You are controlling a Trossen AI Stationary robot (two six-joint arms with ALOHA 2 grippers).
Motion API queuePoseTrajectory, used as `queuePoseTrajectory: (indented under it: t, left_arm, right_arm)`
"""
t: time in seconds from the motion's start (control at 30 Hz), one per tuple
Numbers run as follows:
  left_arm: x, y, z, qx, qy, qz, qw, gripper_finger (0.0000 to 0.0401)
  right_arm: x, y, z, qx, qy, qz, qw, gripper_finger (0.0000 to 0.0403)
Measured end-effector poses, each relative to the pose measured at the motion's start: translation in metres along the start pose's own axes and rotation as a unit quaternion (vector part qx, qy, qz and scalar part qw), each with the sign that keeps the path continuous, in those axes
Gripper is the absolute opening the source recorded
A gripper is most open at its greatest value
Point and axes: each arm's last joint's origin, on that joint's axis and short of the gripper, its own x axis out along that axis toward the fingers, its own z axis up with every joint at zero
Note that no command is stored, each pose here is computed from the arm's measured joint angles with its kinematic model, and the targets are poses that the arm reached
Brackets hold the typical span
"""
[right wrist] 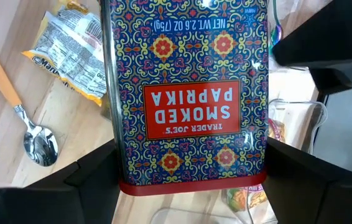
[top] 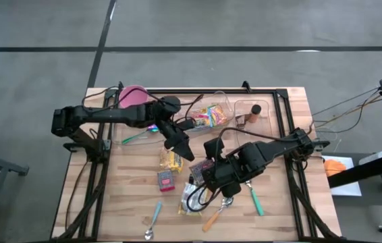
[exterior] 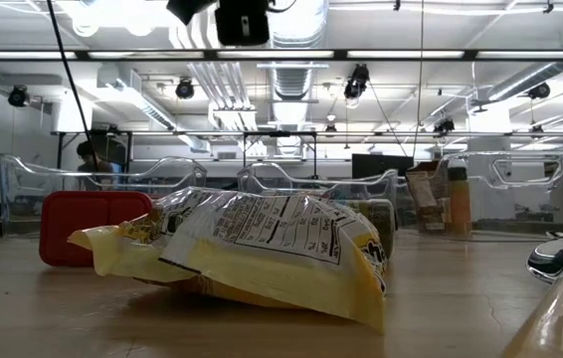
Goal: Pick & Place Food Item
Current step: Put the red seasoning can into the right transparent bin
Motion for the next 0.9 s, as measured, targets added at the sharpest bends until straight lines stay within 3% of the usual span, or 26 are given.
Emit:
queuePoseTrajectory:
  t: [0.1, 0.27, 0.53, 0.9]
  left_arm:
    - [0.002, -0.004, 0.0, 0.015, 0.01, -0.021, 1.0, 0.0266]
    - [0.009, -0.006, -0.004, 0.017, 0.042, -0.042, 0.998, 0.0322]
    - [0.01, -0.002, 0.001, 0.024, -0.041, 0.023, 0.999, 0.039]
    - [0.011, -0.002, 0.0, 0.016, -0.048, 0.03, 0.998, 0.0394]
  right_arm:
    - [0.0, 0.0, 0.0, -0.001, 0.0, 0.0, 1.0, 0.0306]
    - [0.0, 0.0, 0.0, -0.001, 0.0, 0.0, 1.0, 0.0306]
    - [0.0, 0.0, 0.0, 0.001, 0.0, 0.001, 1.0, 0.0306]
    - [0.0, 0.002, 0.0, 0.004, 0.0, 0.0, 1.0, 0.0306]
